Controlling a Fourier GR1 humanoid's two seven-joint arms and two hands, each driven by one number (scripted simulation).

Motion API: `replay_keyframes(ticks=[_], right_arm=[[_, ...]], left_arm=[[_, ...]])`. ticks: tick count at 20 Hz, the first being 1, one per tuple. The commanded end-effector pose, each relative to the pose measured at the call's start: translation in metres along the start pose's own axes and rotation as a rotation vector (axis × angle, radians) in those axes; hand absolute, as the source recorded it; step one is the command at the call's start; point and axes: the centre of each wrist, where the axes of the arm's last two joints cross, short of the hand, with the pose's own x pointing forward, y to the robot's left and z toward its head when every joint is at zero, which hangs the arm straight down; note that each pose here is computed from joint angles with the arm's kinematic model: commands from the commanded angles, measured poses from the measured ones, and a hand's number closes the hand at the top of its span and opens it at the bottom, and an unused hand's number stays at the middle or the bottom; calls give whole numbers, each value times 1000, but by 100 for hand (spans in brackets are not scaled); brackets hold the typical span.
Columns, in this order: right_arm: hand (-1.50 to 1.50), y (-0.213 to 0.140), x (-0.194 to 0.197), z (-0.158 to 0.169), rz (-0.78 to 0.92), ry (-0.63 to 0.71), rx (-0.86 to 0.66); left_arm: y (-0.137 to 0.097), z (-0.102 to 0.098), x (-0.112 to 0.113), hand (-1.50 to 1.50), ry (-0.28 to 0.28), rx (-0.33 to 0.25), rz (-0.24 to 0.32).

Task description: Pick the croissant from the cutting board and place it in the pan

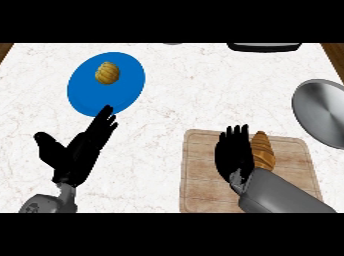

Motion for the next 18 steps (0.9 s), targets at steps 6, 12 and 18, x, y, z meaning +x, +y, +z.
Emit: replay_keyframes(ticks=[6,12,18], right_arm=[[-150,20,-9,-5,41,119,14],[-150,8,-36,-10,50,130,32],[150,50,-34,-22,150,39,-104]], left_arm=[[3,-13,-2,0,8,3,3],[6,3,-1,0,-15,0,-3],[-11,-10,-6,0,-15,-9,-4]])
